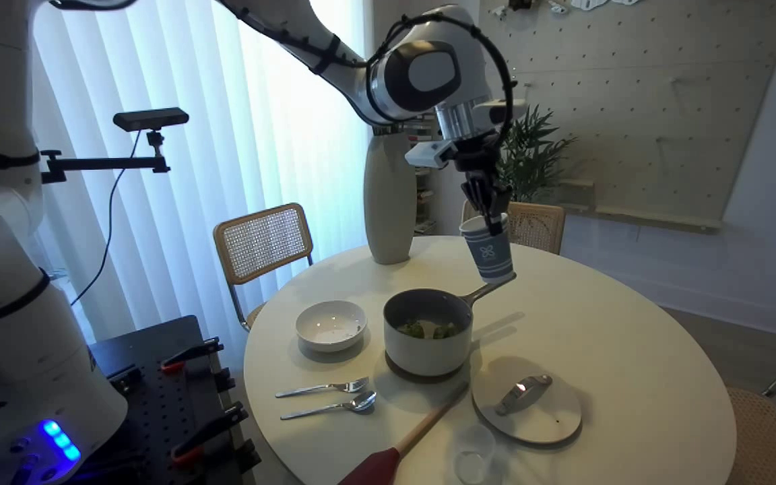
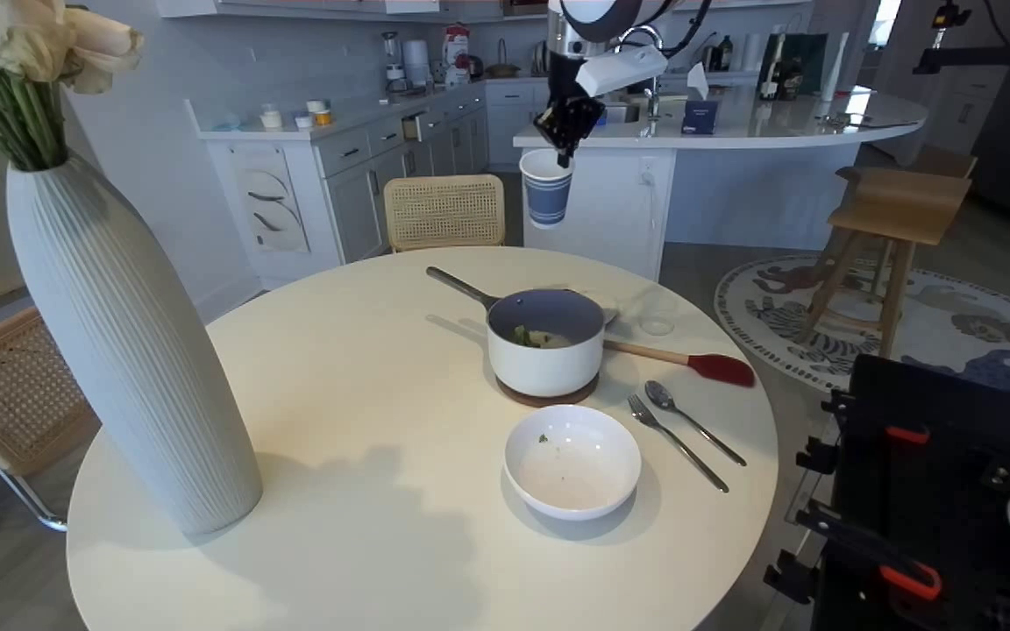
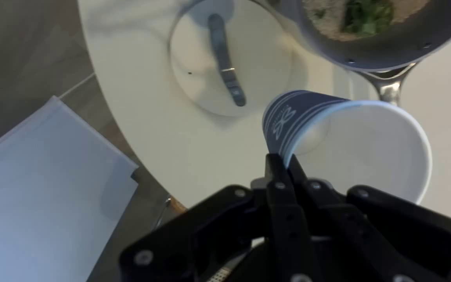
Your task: Move the blue cup to the right, move the silver fork and spoon to the left, move the blue cup to the left
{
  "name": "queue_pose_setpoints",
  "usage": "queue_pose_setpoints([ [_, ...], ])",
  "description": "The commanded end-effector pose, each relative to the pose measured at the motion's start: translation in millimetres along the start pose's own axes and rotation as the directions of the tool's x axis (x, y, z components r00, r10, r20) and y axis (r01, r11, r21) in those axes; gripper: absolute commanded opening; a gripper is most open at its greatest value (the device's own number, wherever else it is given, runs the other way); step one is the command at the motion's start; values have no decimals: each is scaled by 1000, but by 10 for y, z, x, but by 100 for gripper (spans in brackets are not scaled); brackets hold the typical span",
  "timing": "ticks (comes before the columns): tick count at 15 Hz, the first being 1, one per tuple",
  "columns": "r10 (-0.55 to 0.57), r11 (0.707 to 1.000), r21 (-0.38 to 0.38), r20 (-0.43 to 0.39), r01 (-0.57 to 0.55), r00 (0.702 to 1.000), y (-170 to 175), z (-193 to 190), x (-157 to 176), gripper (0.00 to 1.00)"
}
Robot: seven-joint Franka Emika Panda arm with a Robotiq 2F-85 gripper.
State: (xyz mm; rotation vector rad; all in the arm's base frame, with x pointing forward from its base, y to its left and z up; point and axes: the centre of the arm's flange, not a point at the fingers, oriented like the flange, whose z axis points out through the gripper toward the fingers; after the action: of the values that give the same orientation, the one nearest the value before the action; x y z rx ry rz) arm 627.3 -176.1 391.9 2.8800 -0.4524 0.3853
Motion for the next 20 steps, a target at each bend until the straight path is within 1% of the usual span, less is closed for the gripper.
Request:
queue_pose_setpoints([
  [1, 26, 997, -75, -43, -30, 999, 771, -21, -136, 1],
  [3, 47, 990, -129, -65, -56, 997, 1150, 89, -156, 1],
  [5, 75, 984, -154, -71, -85, 995, 1449, 215, -207, 1],
  [6, 93, 982, -156, -68, -103, 993, 1574, 302, -236, 1],
  [8, 137, 982, -128, -41, -141, 990, 1760, 485, -298, 1],
  [13, 202, 975, -97, 32, -198, 979, 2018, 914, -415, 1],
  [18, 269, 960, -104, 77, -261, 960, 2223, 1305, -564, 1],
  [20, 281, 955, -123, 72, -271, 957, 2292, 1460, -627, 1],
])
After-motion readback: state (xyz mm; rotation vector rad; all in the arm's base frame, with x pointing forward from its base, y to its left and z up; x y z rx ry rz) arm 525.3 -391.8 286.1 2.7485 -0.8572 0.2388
